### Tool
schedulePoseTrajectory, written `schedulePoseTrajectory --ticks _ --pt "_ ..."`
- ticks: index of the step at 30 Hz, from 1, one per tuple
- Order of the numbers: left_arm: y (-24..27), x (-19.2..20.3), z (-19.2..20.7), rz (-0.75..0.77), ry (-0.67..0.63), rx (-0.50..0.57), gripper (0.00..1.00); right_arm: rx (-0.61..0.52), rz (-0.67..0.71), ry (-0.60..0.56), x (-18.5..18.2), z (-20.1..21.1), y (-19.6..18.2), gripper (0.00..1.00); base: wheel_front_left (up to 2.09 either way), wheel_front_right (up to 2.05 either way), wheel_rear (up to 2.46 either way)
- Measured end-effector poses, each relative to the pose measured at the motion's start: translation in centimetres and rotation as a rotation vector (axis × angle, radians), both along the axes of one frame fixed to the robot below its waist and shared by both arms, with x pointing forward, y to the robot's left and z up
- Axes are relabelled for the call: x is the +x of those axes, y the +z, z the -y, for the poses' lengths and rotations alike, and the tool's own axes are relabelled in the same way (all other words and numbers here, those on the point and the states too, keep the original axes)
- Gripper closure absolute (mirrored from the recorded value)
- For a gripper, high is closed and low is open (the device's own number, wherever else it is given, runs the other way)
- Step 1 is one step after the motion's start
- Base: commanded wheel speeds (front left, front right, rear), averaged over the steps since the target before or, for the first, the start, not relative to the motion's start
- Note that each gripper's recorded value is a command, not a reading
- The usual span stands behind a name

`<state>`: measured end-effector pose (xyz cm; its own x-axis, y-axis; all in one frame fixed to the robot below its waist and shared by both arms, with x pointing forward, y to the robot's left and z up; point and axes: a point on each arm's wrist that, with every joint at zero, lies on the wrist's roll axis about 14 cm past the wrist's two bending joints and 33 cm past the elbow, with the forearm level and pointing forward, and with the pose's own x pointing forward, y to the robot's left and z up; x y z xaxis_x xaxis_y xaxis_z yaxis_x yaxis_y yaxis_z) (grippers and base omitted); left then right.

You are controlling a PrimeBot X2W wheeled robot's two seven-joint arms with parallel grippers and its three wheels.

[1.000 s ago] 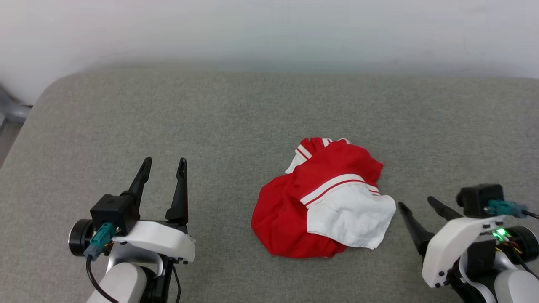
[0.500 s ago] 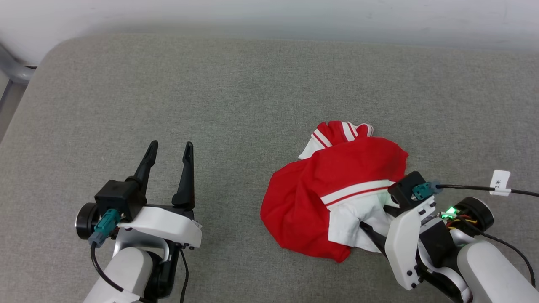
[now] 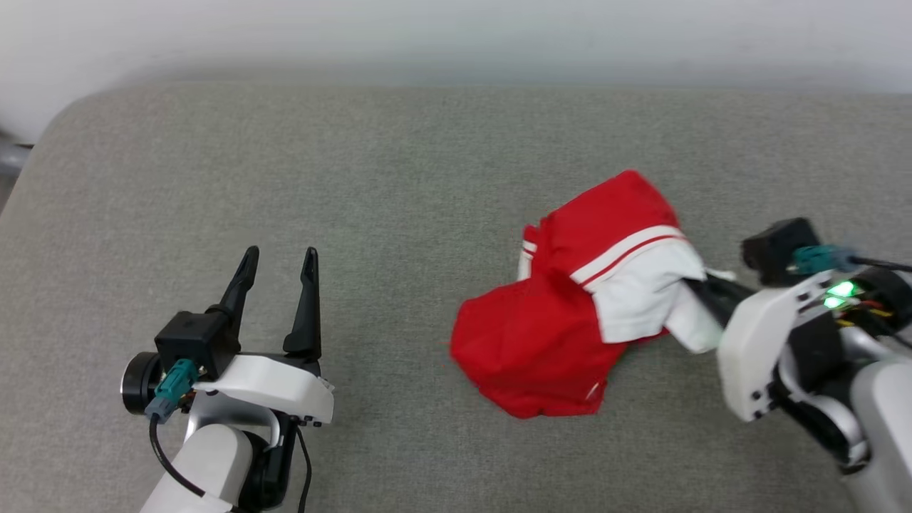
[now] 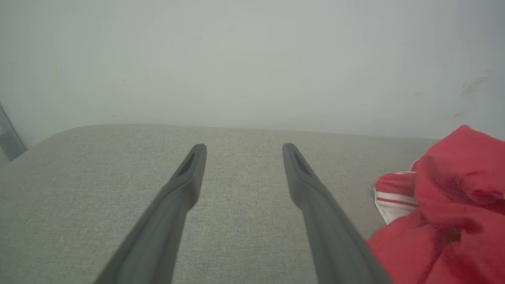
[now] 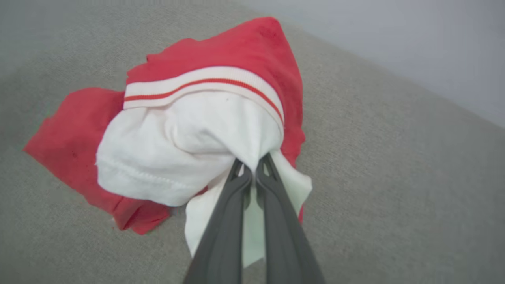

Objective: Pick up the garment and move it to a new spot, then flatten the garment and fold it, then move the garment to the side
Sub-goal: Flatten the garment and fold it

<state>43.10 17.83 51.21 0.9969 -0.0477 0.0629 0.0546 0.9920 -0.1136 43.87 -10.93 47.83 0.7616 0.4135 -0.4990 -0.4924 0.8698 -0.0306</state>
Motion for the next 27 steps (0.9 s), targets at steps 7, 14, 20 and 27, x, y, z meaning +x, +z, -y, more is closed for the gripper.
schedulePoseTrajectory --ticks 7,14,20,27 --pt "0.5 0.4 1.9 0.016 -0.054 -0.007 0.00 -0.101 -0.052 -0.275 -2.9 10.2 -0.9 1.00 0.00 0.00 0.00" --pt "0.2 0.5 2.8 0.007 -0.079 -0.010 0.00 -0.125 -0.327 -0.473 -10.2 15.5 -7.9 1.00 0.00 0.00 0.00" --pt "-0.3 0.0 2.7 -0.014 -0.077 -0.009 0.00 -0.036 -0.417 -0.564 -13.4 15.3 -10.9 0.55 0.00 0.00 0.00" --pt "-0.4 -1.3 2.4 -0.029 -0.070 -0.012 0.00 0.113 -0.078 -0.655 -10.5 15.1 -6.3 0.00 0.00 0.00 0.00"
